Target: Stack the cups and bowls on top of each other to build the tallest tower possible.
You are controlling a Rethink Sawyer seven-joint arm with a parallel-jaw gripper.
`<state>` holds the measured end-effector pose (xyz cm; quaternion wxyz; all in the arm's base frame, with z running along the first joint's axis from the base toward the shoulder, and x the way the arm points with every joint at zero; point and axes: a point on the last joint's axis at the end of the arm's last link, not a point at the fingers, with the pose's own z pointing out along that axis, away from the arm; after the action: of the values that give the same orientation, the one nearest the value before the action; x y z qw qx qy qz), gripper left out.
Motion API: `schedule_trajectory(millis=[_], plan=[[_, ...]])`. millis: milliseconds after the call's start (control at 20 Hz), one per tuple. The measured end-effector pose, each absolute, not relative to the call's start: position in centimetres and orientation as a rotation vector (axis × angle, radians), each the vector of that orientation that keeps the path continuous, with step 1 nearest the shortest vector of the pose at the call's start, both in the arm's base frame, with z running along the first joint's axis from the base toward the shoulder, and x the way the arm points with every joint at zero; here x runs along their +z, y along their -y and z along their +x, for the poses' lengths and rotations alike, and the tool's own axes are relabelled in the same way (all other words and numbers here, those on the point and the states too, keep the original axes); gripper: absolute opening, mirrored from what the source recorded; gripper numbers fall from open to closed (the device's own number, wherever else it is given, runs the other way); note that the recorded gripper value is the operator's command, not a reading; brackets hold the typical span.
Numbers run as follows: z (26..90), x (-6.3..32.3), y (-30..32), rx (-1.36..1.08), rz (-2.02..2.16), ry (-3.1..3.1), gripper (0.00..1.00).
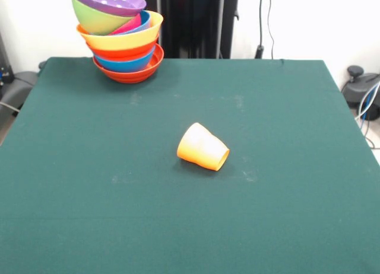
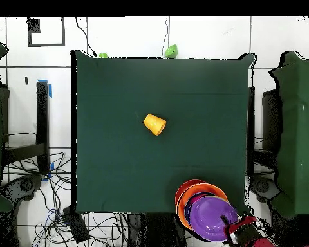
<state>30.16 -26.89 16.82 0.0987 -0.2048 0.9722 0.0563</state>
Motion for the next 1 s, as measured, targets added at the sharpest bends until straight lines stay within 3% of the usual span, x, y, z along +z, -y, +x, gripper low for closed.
schedule_trajectory(millis=[700, 1000], plan=[[30.3, 16.9, 26.8, 0.152, -0.626, -2.878, 1.00], [31.7, 19.3, 26.0, 0.146, -0.628, -2.882, 1.00]])
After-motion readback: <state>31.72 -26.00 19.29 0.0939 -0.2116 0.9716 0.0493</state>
